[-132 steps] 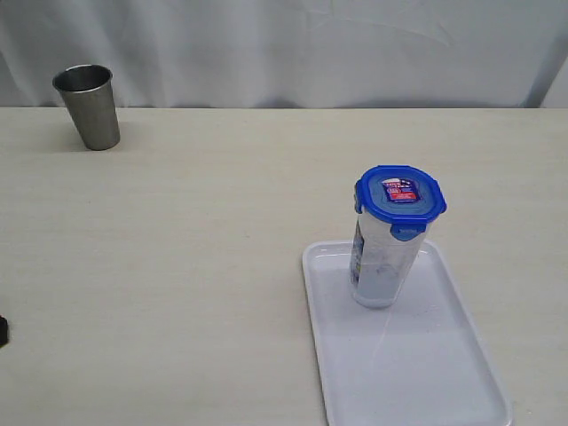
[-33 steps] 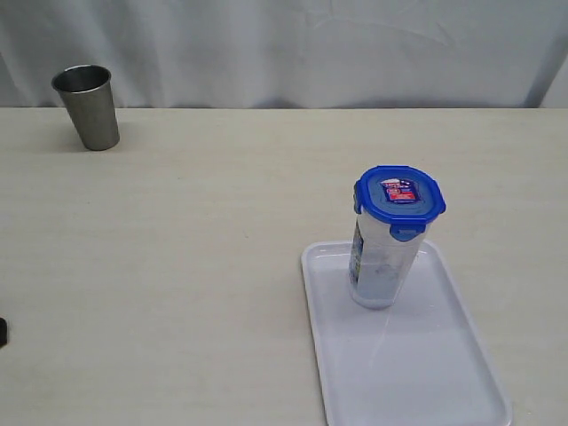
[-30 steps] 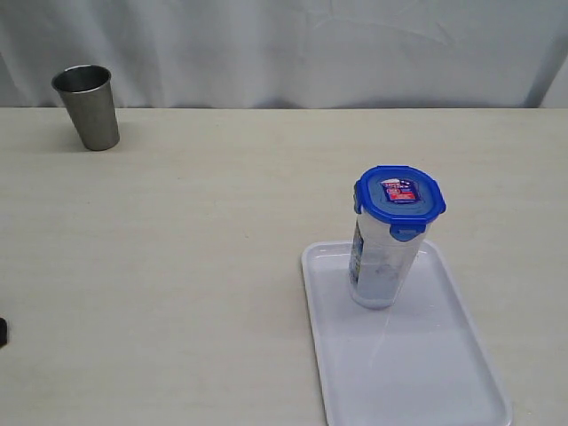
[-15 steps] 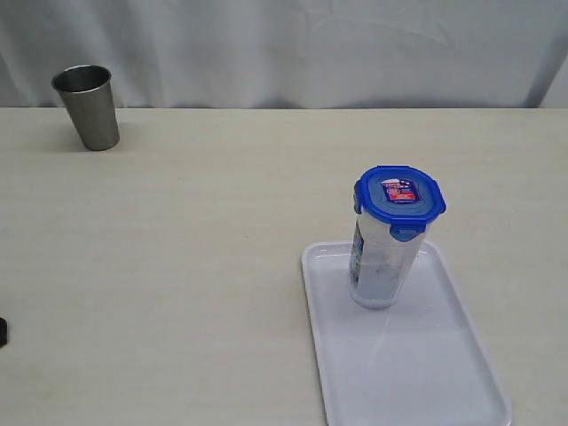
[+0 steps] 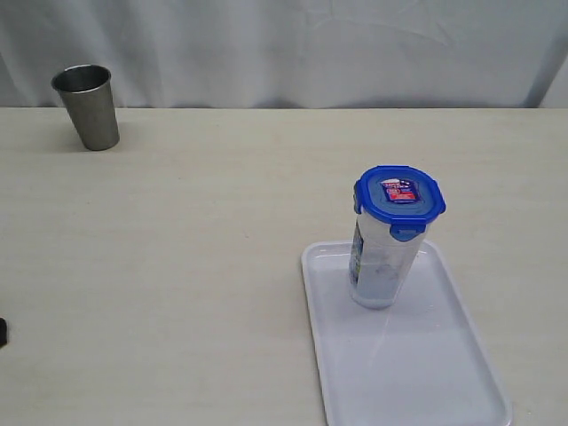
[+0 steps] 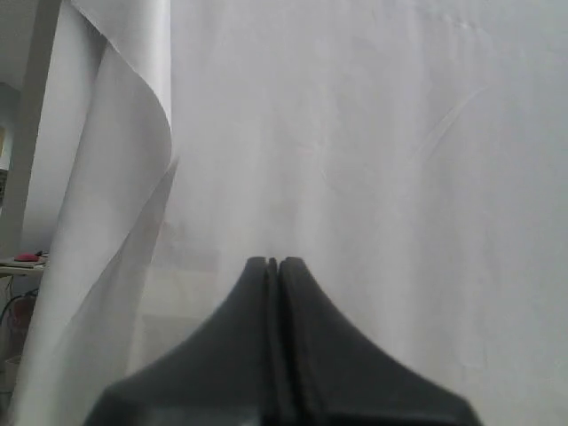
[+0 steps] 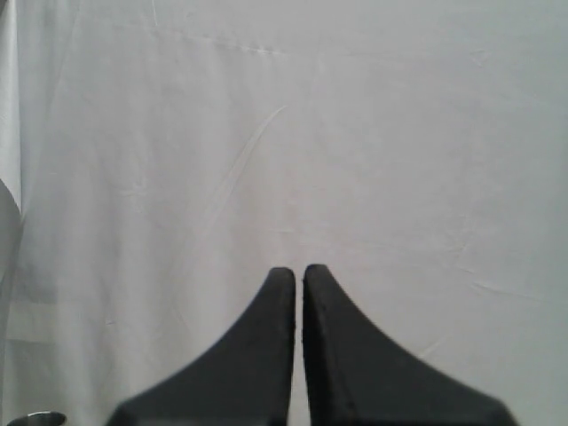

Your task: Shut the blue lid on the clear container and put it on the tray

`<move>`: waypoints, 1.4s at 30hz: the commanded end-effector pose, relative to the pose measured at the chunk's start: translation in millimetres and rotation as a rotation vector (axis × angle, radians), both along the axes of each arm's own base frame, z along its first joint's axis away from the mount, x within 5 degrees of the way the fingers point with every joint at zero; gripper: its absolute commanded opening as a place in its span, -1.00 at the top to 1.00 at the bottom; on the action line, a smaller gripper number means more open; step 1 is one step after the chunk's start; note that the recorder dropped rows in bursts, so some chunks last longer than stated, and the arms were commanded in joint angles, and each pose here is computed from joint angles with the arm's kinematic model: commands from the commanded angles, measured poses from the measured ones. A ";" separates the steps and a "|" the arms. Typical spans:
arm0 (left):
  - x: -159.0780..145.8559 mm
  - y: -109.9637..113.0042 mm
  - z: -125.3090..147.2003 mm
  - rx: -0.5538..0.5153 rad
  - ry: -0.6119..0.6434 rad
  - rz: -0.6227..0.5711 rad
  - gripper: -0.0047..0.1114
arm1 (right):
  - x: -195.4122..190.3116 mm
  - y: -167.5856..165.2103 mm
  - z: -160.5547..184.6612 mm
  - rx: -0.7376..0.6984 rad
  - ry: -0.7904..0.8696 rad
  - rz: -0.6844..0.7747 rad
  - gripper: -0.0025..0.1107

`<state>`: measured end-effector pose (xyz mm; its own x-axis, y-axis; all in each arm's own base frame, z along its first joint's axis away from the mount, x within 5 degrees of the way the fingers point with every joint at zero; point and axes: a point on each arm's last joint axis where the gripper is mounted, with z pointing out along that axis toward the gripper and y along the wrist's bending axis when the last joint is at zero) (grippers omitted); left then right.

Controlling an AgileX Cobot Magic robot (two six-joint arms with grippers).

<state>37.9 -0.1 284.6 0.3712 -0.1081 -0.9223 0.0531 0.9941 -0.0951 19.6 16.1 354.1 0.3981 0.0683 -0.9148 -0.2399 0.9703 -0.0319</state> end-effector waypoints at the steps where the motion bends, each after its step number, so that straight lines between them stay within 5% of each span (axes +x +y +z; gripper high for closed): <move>1: 6.7 -0.8 -20.9 0.063 0.035 0.017 0.92 | -0.5 -0.3 -1.3 0.000 -0.002 -0.001 0.88; 6: 15.8 -1.5 -57.1 0.105 0.135 0.020 0.92 | -0.5 -0.3 -1.3 0.000 -0.002 -0.001 0.88; 25: 15.9 0.7 -101.1 0.155 0.624 0.022 0.92 | -0.5 -0.3 -1.3 0.002 -0.001 0.000 0.88; 42: 16.0 0.6 -100.6 0.221 0.616 0.026 0.92 | -0.5 -0.3 -1.3 0.001 -0.002 -0.001 0.88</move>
